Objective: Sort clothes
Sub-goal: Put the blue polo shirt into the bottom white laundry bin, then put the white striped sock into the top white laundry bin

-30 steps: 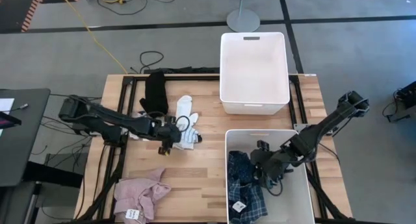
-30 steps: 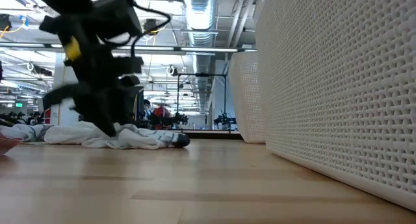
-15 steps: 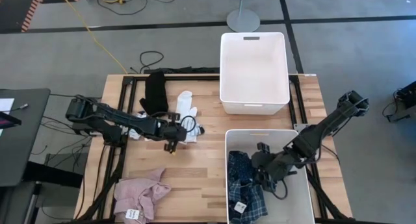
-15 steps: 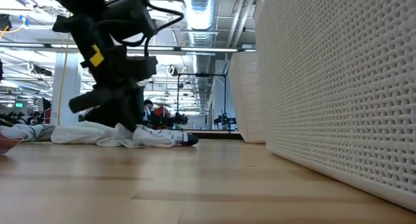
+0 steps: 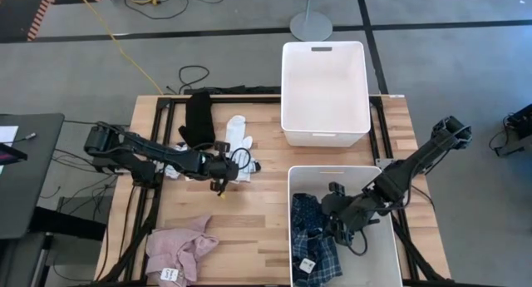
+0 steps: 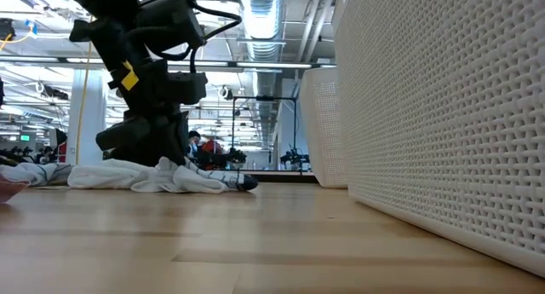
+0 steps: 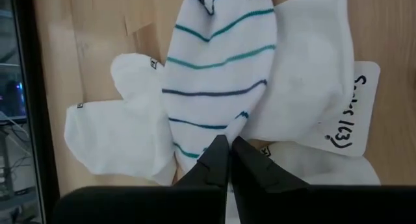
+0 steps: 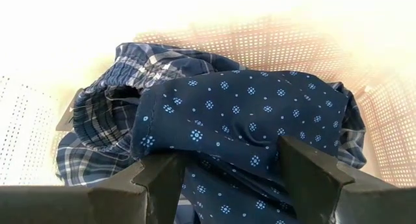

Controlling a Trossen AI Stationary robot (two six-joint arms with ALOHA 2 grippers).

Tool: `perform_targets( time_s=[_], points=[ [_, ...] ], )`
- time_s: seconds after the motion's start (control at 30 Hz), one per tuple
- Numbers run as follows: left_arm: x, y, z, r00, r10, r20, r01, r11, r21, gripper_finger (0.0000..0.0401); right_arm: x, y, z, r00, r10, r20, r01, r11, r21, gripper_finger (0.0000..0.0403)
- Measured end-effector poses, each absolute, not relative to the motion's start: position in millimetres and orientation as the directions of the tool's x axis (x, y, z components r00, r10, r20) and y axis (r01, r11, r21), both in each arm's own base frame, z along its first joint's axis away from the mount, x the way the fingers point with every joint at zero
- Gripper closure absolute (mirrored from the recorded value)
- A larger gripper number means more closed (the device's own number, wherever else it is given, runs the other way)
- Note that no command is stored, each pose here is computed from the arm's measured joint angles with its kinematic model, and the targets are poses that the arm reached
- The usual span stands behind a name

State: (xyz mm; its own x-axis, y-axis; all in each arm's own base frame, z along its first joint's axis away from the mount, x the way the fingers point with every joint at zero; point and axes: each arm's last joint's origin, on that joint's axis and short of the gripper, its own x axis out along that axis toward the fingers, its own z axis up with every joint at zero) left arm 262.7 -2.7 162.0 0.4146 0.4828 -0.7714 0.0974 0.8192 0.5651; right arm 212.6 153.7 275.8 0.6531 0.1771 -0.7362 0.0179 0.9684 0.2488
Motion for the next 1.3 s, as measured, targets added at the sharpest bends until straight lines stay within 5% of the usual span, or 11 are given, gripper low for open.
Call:
perform_targets(
  time_s=[0.9, 1.3],
  points=[
    [301.6, -36.9, 238.6, 0.606, 0.482, -0.632, 0.093, 0.747, 0.659, 0.04, 183.1, 136.2, 310.9, 0.722, 0.243, -0.648, -0.059, 0.955, 0.292, 0.0147],
    [306.8, -49.8, 267.8, 0.639, 0.504, -0.581, 0.086, 0.704, 0.705, 0.0401, 154.4, 120.2, 306.4, 0.603, 0.171, -0.779, 0.165, 0.929, 0.331, 0.0147]
  ],
)
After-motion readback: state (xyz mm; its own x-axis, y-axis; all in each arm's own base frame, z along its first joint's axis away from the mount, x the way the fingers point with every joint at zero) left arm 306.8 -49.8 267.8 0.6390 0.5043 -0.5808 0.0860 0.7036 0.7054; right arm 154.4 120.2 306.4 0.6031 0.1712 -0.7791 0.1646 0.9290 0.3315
